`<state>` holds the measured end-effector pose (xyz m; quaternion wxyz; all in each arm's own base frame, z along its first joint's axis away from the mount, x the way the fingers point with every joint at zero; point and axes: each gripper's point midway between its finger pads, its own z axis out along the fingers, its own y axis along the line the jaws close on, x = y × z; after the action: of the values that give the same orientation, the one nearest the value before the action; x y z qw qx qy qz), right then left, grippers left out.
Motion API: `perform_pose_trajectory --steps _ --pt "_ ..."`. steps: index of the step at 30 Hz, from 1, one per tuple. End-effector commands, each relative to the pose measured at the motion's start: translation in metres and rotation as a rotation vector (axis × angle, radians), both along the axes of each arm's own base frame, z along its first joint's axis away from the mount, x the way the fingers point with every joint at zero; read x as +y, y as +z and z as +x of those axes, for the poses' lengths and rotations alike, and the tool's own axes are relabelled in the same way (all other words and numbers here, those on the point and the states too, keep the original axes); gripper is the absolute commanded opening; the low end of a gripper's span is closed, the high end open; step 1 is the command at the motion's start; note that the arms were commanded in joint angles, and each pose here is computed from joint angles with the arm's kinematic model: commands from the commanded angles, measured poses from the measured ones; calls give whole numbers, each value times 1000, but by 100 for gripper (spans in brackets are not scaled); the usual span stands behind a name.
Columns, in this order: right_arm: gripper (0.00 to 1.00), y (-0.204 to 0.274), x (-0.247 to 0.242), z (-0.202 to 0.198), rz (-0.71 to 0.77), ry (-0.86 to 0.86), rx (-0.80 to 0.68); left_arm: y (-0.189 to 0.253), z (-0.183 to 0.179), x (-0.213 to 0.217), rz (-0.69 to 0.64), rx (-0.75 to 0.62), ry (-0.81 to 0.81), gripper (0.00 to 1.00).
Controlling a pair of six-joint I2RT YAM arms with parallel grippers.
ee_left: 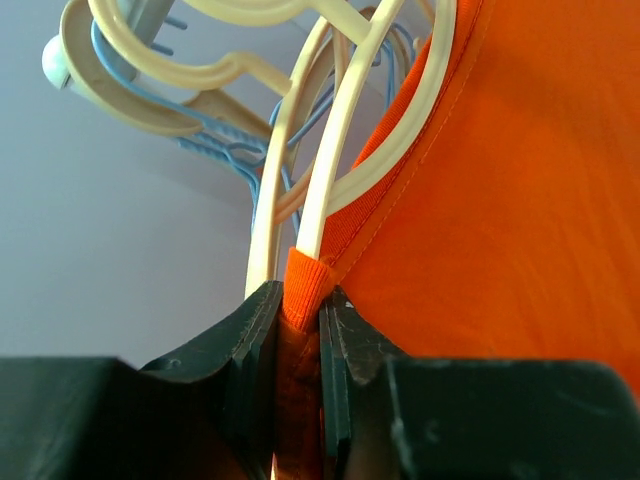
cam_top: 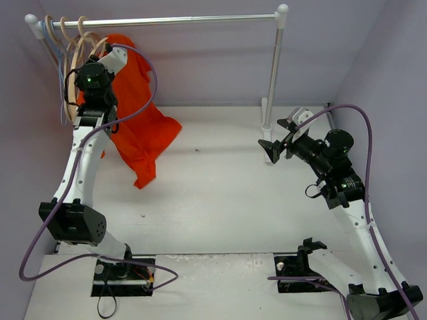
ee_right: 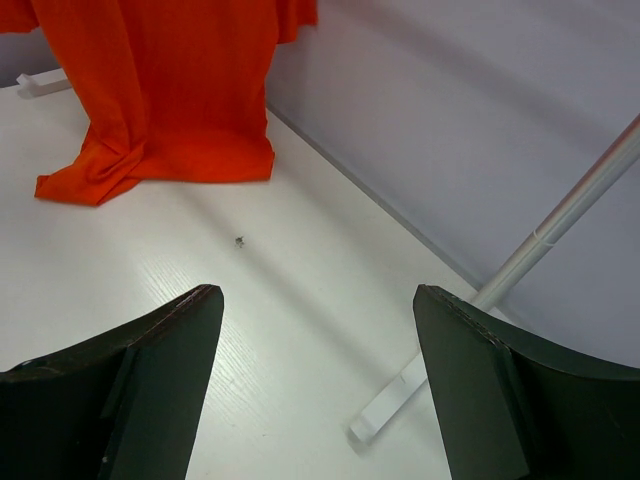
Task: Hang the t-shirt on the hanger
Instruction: Place the hanger at the clothesline, then reset both arms
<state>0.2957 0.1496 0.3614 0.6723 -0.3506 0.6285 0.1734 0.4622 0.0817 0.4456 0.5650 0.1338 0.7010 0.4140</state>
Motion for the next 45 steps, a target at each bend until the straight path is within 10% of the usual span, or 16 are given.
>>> perform_pose_trajectory --steps 1,8,15,23,31,45 --pt "79 28 8 -3 35 36 -95 47 -23 11 -44 -171 46 4" --pt "79 27 8 -5 35 36 -80 74 -38 1 -124 -243 -14 52" --pt "80 37 6 -8 48 32 -95 114 -68 -29 -273 -335 -177 70" --pt "95 65 -19 -4 114 -136 -128 119 -142 -107 -685 -324 -573 73" --pt "100 59 -62 -11 172 -379 -111 -3 -192 -167 -1025 26 -682 73" --pt "100 -5 -102 -41 279 -603 71 -138 -263 -140 -987 227 -446 73"
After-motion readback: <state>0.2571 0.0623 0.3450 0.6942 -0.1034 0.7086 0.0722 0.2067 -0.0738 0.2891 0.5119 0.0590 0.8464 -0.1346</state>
